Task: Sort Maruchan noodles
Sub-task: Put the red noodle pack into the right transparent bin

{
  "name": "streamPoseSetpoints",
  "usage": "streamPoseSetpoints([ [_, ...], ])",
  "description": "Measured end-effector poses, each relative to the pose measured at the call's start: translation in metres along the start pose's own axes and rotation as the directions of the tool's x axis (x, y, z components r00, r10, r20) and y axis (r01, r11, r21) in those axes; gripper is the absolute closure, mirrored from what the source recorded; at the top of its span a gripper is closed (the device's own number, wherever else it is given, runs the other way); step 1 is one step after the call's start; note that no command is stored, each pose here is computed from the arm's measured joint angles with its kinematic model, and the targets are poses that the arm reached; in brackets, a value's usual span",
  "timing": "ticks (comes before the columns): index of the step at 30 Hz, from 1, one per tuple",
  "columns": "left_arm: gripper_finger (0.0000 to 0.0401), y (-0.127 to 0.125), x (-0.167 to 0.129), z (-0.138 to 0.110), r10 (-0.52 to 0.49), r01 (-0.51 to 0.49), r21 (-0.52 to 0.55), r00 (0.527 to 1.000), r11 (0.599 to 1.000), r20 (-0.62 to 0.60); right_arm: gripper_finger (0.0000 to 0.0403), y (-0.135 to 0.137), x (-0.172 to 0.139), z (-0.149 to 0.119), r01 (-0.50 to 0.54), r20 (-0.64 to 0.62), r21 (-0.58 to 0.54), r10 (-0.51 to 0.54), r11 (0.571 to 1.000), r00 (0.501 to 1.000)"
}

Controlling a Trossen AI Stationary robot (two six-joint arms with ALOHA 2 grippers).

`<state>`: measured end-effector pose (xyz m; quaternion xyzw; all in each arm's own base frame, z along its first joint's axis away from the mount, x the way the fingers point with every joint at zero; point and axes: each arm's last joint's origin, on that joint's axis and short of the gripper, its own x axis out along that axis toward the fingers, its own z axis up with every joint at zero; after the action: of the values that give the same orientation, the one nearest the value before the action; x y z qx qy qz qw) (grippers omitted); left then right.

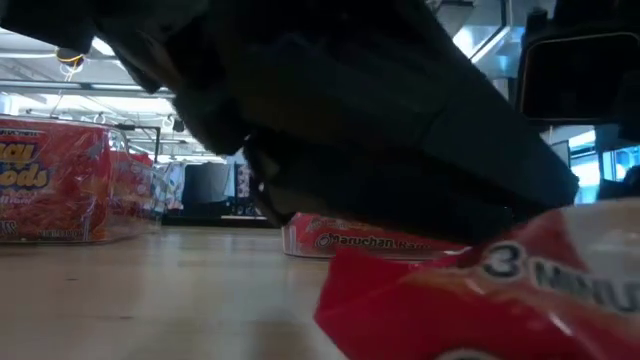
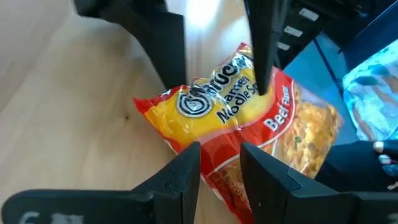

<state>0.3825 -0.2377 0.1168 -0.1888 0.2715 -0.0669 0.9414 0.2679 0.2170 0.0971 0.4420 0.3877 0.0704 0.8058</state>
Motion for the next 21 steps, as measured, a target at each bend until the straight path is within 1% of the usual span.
streamPoseSetpoints([
  [2, 0.0293, -0.001, -0.002, 0.000, -0.002, 0.002, -0.002, 1.000, 1.000, -0.005, 0.0127, 0.001, 0.001, 0.001, 0.003, 0.012, -0.026, -0.003, 1.000, 1.000],
  [4, 0.0293, -0.006, -0.006, 0.005, -0.026, 0.026, -0.008, 1.000, 1.000, 0.002, 0.0127, 0.001, 0.001, 0.001, 0.005, 0.018, -0.036, -0.005, 0.999, 1.000],
  [8, 0.0293, -0.022, -0.018, 0.016, -0.099, 0.099, -0.010, 0.995, 0.995, 0.019, 0.0127, 0.002, 0.001, 0.001, -0.010, -0.005, -0.037, 0.010, 0.999, 1.000],
  [12, 0.0293, -0.028, -0.020, 0.012, -0.119, 0.119, -0.001, 0.993, 0.993, 0.002, 0.0127, 0.004, 0.001, 0.000, -0.050, -0.057, -0.027, 0.049, 0.998, 0.997],
  [16, 0.0293, -0.030, -0.021, 0.010, -0.118, 0.117, -0.026, 0.993, 0.993, -0.003, 0.0128, 0.007, 0.016, -0.003, -0.063, -0.099, -0.019, 0.061, 0.998, 0.993],
  [19, 0.0293, -0.030, -0.021, 0.009, -0.115, 0.115, -0.025, 0.993, 0.993, -0.007, 0.0143, 0.012, 0.029, -0.002, -0.085, -0.121, -0.043, 0.079, 0.995, 0.990],
  [21, 0.0293, -0.030, -0.021, 0.009, -0.115, 0.115, -0.024, 0.993, 0.993, -0.008, 0.0168, 0.016, 0.035, -0.002, -0.090, -0.128, -0.070, 0.080, 0.993, 0.988],
])
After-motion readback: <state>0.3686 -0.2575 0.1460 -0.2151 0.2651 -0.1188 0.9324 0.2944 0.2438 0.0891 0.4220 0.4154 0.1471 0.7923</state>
